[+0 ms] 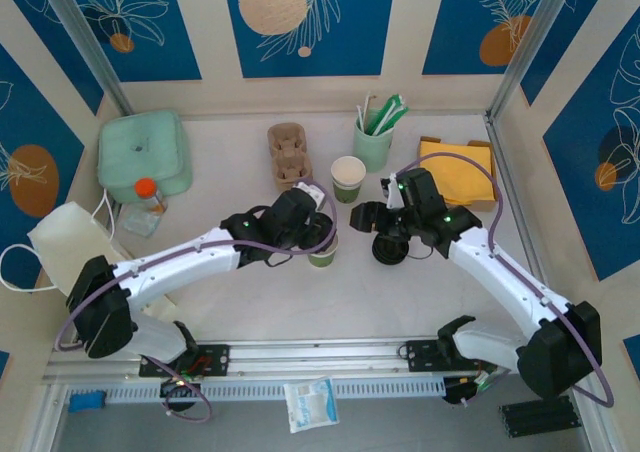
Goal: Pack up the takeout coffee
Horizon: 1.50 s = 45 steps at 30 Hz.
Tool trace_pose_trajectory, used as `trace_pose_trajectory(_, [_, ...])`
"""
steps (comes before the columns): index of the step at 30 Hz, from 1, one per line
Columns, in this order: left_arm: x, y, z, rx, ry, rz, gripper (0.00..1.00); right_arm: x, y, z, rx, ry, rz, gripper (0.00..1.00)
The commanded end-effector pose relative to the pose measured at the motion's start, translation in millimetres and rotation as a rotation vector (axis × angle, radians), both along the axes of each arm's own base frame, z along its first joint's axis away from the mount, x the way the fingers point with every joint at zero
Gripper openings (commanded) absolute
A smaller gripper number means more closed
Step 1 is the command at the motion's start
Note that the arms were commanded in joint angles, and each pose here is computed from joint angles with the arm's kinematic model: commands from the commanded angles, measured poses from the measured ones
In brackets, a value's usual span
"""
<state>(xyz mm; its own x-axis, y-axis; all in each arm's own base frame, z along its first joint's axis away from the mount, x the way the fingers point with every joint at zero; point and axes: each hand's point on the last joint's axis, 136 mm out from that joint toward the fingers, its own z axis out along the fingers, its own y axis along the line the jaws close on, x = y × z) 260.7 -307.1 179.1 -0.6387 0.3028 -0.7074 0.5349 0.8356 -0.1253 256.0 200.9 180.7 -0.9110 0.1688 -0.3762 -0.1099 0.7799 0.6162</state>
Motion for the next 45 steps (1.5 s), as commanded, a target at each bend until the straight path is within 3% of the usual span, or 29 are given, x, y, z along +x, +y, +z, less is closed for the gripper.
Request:
trace_pose_trajectory(1, [2,-5,3,0.022,-0.023,-0.021,0.72,-2,5,-7,-0.009,0.012,0.023,0.67])
trace_pose_trajectory(27, [-6,-24,-27,0.052,0.042,-0.071,0.72,3,3,-24,-0.067,0.052,0.002,0.66])
trace_pose_trajectory(45, [-11,-29,-29,0.085,0.059,-0.098,0.82,4,4,-24,-0.08,0.048,0.007,0.66])
